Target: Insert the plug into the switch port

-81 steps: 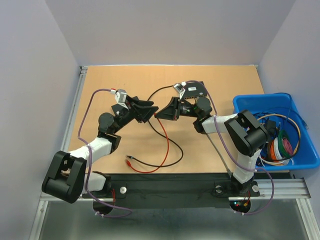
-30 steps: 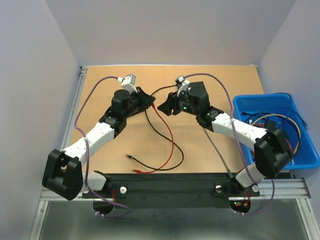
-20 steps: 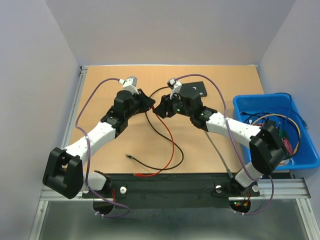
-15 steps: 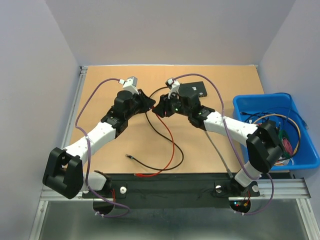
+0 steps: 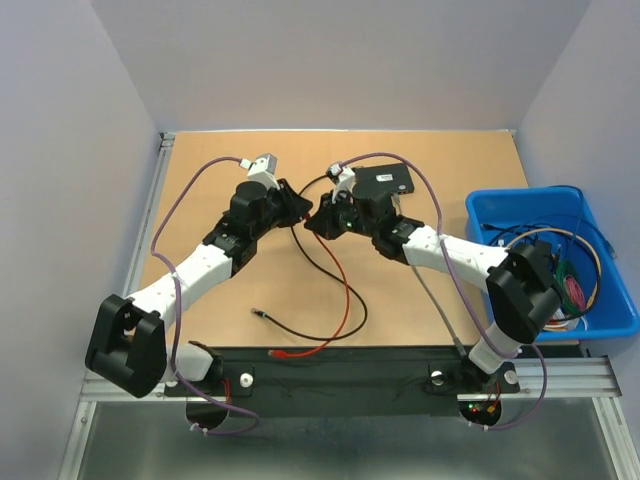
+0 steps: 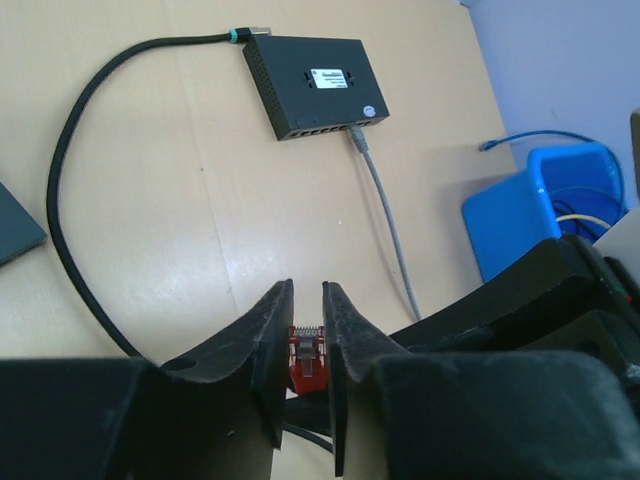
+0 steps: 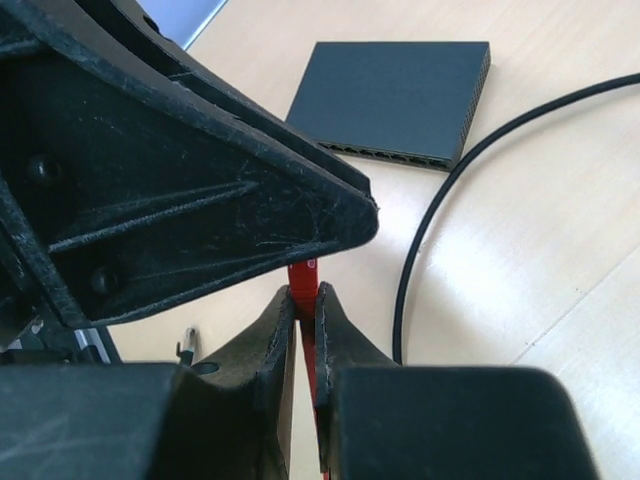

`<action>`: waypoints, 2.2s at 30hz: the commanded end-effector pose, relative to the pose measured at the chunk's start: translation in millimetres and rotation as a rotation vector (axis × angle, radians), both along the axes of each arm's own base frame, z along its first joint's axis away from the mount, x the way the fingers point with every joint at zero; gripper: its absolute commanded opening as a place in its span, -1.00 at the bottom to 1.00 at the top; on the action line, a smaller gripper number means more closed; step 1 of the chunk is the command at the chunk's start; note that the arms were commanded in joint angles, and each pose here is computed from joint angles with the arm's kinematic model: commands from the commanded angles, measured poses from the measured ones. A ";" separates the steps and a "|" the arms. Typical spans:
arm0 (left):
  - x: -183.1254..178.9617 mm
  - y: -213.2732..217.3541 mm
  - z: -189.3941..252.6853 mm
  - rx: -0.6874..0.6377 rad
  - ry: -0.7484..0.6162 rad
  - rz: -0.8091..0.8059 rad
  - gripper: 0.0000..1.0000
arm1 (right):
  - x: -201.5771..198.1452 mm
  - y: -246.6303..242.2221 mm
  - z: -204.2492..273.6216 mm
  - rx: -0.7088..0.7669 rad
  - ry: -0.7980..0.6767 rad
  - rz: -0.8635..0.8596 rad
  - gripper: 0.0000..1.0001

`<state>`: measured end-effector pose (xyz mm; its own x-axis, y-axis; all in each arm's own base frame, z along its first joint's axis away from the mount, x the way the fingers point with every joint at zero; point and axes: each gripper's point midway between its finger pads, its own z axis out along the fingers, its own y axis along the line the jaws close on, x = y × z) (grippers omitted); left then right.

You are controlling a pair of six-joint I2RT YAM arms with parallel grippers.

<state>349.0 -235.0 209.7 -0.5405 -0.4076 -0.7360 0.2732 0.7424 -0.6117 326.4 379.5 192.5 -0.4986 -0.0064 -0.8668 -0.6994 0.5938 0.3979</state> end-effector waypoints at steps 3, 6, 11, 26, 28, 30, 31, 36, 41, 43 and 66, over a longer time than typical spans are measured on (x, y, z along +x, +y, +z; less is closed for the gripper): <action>-6.6 -8.5 43.9 -0.038 -0.150 -0.080 0.33 | -15.9 6.1 28.5 0.133 -0.037 0.055 -0.99; -11.7 -8.1 58.4 -0.051 -0.214 -0.111 0.41 | -26.3 8.3 26.0 0.157 -0.009 0.100 -0.99; -36.0 -3.6 84.2 -0.164 -0.368 -0.249 0.41 | -49.3 12.1 39.0 0.227 0.014 0.217 -0.99; -90.4 14.2 109.8 -0.295 -0.552 -0.353 0.13 | -89.2 4.4 101.6 0.487 0.034 0.493 -0.99; -93.0 14.1 108.7 -0.294 -0.551 -0.361 0.08 | -87.5 4.5 101.0 0.497 0.033 0.492 -0.99; -94.9 14.7 107.3 -0.295 -0.550 -0.361 0.02 | -86.4 3.4 104.2 0.514 0.030 0.491 -0.99; -95.5 15.0 105.5 -0.295 -0.547 -0.361 0.01 | -86.3 2.9 103.8 0.519 0.032 0.490 -0.99; -96.5 14.5 103.8 -0.294 -0.544 -0.367 -0.10 | -84.3 2.1 106.6 0.541 0.040 0.499 -0.99; -95.2 12.6 103.7 -0.296 -0.534 -0.376 -0.66 | -84.2 2.0 107.7 0.548 0.034 0.505 -0.99; -93.2 13.6 104.8 -0.295 -0.533 -0.363 -0.80 | -84.2 2.8 106.1 0.545 0.034 0.506 -0.99; -41.4 42.7 74.2 -0.197 -0.278 -0.025 -1.00 | -25.3 -12.8 93.7 0.163 -0.148 0.000 0.10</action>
<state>297.1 -200.1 269.1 -0.4015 -0.5179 -0.7554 0.4932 0.5728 -0.6548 292.5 365.7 262.6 -0.4565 0.1427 -0.8782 -0.7525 0.4648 0.4666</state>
